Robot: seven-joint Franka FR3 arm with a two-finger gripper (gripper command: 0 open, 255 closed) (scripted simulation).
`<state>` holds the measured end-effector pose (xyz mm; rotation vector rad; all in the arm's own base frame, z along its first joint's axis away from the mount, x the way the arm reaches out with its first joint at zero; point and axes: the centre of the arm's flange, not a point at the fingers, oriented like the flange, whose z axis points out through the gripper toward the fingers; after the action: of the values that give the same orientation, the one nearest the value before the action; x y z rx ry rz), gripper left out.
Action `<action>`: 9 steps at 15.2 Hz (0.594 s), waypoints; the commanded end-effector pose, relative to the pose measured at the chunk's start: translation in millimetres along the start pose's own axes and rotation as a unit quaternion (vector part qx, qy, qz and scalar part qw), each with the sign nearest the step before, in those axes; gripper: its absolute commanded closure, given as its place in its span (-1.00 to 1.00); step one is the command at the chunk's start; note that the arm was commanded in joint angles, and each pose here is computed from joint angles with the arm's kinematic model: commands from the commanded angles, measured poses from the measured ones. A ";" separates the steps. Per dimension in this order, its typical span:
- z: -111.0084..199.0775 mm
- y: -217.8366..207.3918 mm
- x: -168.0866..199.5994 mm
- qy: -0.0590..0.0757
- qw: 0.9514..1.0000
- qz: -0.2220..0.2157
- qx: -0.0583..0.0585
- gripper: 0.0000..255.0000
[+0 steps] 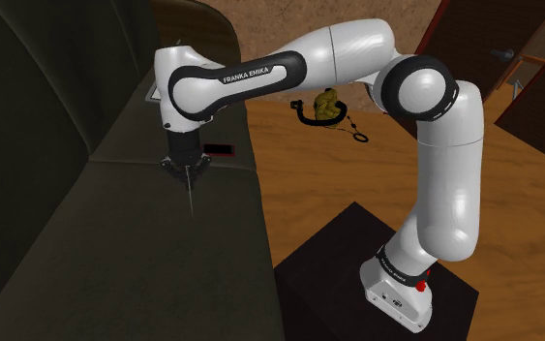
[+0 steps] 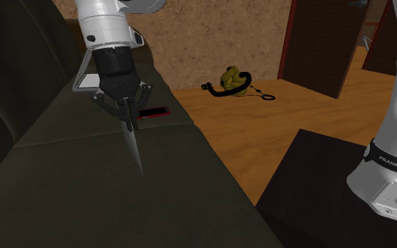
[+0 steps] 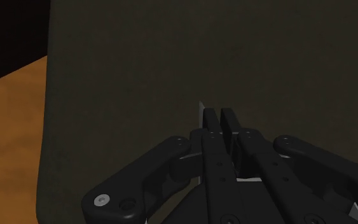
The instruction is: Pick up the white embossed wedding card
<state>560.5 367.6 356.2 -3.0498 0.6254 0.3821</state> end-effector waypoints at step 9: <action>-46.2 1.9 -11.6 0.000 1.000 0.000 0.000 1.00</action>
<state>560.5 367.2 400.4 -3.0497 0.6252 0.3816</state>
